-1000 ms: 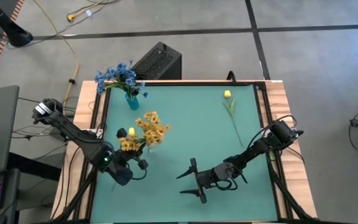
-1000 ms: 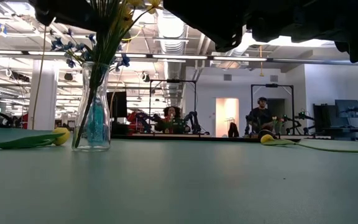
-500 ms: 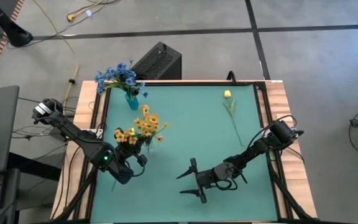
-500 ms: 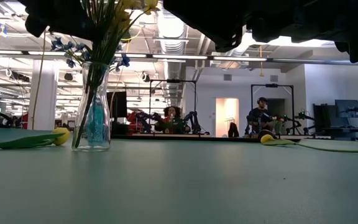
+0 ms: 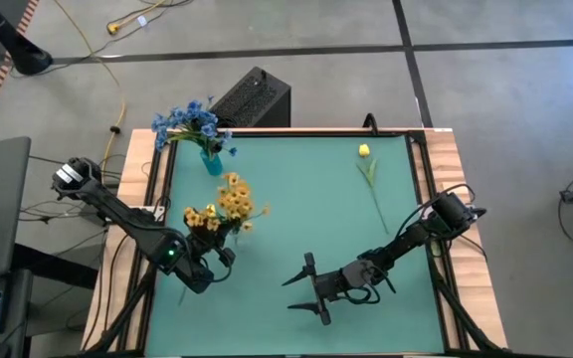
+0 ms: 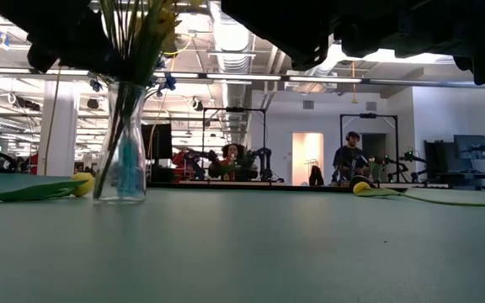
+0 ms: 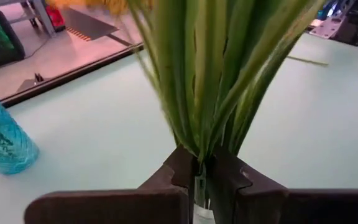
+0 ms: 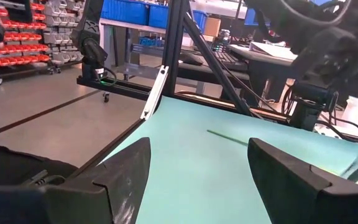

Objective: Sort flowers into vase by color
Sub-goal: Put the yellow flowers into the transparent vase, then put the left yellow flower into the transparent vase

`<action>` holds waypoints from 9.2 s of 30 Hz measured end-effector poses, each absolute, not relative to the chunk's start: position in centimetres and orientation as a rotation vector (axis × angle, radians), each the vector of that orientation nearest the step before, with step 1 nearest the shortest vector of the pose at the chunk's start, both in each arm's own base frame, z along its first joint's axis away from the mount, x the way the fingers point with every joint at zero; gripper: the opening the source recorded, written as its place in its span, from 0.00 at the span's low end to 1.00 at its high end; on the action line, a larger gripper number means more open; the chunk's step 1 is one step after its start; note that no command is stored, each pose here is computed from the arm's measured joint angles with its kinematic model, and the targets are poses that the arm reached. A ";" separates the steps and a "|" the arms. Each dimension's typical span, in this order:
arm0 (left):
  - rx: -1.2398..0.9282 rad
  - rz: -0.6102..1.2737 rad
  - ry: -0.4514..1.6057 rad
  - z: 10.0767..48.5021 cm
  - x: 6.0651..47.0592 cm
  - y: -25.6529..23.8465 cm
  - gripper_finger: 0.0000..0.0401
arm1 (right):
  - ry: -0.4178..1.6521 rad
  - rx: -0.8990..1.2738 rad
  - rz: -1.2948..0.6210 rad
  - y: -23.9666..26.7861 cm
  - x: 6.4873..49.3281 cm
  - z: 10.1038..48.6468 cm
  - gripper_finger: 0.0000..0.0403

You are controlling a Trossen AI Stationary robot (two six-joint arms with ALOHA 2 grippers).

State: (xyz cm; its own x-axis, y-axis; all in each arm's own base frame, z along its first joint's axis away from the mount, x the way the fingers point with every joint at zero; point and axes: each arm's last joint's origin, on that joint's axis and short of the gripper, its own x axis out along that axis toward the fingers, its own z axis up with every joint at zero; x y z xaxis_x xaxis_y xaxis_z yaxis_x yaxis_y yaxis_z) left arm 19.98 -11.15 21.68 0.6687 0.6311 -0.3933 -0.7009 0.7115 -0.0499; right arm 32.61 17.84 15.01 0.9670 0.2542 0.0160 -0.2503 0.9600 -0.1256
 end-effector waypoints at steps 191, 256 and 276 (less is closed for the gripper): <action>-0.010 0.808 0.679 31.4 15.1 -8.5 0.00 | 0.043 -0.044 0.225 16.8 33.2 14.4 0.74; 0.256 0.453 0.030 45.9 18.7 -14.5 0.00 | 0.051 -0.047 0.225 16.8 33.2 14.3 0.74; 0.305 -0.130 -0.136 43.9 20.5 -18.8 0.00 | 0.054 -0.047 0.225 16.8 33.2 14.3 0.74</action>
